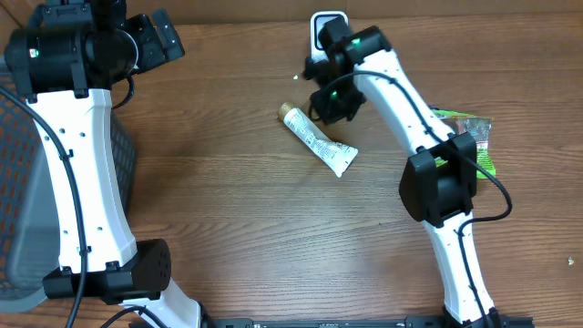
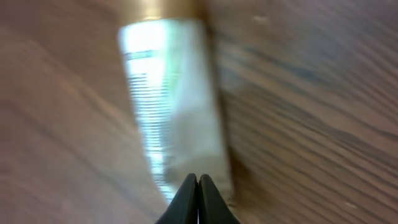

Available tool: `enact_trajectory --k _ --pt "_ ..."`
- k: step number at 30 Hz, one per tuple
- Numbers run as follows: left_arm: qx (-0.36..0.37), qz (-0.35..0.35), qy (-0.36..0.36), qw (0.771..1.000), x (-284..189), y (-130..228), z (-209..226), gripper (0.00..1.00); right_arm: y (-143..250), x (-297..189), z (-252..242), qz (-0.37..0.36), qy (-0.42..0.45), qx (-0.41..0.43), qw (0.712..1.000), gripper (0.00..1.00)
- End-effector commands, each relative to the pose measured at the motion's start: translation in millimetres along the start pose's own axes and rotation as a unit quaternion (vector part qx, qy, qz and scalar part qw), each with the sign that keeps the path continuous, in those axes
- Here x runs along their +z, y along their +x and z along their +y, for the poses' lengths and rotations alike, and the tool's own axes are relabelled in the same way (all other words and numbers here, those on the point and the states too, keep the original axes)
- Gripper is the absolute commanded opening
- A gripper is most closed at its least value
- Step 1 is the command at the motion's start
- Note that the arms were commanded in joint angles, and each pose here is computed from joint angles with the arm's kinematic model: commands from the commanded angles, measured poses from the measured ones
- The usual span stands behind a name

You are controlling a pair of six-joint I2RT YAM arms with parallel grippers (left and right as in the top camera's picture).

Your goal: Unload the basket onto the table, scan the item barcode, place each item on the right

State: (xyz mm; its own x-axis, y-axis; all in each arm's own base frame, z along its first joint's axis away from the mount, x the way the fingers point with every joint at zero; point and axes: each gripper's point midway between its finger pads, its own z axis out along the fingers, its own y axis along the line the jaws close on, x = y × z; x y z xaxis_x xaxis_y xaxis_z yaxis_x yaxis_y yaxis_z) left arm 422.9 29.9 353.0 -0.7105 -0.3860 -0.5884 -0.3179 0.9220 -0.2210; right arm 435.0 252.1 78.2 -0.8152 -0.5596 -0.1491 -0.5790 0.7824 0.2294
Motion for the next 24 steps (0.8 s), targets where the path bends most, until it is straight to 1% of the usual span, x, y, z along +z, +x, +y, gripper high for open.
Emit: enact_trajectory --k 1,8,12,16,20,22,24 --pt "0.000 -0.010 0.007 1.000 -6.4 -2.8 -6.5 1.00 -8.1 -9.8 23.6 -0.022 -0.044 -0.037 0.998 0.04" --pt "0.000 -0.010 0.007 1.000 -6.4 -2.8 -6.5 1.00 -9.0 2.4 51.7 -0.034 -0.141 -0.051 0.988 0.04" --pt "0.001 -0.010 0.008 1.000 -6.4 -2.7 -7.0 1.00 -5.0 24.7 52.6 -0.033 -0.162 -0.047 0.985 0.04" --pt "0.001 -0.010 0.008 1.000 -6.4 -2.7 -7.0 1.00 2.5 49.3 43.6 -0.029 -0.164 -0.035 0.985 0.04" --pt "0.001 -0.010 0.008 1.000 -6.4 -2.7 -7.0 1.00 7.0 67.9 21.7 -0.037 -0.162 -0.001 0.986 0.04" --pt "0.001 -0.010 0.008 1.000 -6.4 -2.7 -7.0 1.00 10.1 72.1 7.9 -0.044 -0.165 0.011 0.985 0.04" --pt "0.001 -0.010 0.008 1.000 -6.4 -2.7 -7.0 1.00 10.8 68.9 5.4 -0.051 -0.178 0.001 0.983 0.04"
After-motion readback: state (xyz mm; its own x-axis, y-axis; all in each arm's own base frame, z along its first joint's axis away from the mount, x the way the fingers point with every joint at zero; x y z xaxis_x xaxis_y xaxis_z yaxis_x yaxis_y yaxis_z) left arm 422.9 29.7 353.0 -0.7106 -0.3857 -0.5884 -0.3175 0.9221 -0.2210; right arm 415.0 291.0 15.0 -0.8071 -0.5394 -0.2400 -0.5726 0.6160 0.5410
